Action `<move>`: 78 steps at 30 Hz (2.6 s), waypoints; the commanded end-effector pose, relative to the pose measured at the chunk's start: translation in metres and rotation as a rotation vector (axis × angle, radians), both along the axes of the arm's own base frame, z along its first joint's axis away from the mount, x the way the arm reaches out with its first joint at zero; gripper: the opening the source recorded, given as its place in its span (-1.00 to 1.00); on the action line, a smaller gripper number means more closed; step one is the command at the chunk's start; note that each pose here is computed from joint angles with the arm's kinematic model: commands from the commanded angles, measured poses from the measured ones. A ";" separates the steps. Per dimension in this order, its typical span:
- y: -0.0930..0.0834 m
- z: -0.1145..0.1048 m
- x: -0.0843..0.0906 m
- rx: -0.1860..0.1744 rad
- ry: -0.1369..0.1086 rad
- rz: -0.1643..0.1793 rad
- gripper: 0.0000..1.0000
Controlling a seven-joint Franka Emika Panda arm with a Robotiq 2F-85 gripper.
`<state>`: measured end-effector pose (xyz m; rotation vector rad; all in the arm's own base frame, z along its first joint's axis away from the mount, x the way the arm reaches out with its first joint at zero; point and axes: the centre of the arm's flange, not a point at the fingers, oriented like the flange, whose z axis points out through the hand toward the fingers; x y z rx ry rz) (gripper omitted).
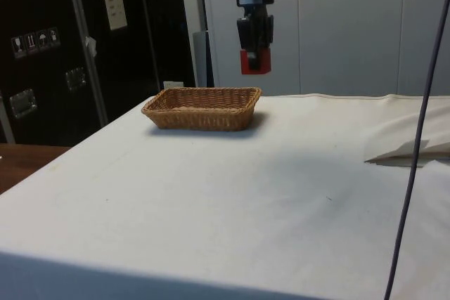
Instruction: Pick up the cube and place it into the basket.
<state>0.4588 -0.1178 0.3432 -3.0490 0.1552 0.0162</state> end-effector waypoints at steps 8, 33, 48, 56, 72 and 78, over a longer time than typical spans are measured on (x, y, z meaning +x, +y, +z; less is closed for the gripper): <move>-0.003 0.002 0.011 -0.015 -0.005 -0.009 -0.98; -0.014 0.001 0.060 -0.082 -0.007 -0.047 -0.98; -0.027 0.000 0.084 -0.106 -0.021 -0.076 -0.98; -0.033 -0.004 0.090 -0.112 -0.032 -0.091 -0.98; -0.055 -0.015 0.106 -0.135 -0.056 -0.122 -0.98; -0.063 -0.018 0.114 -0.144 -0.056 -0.132 -0.98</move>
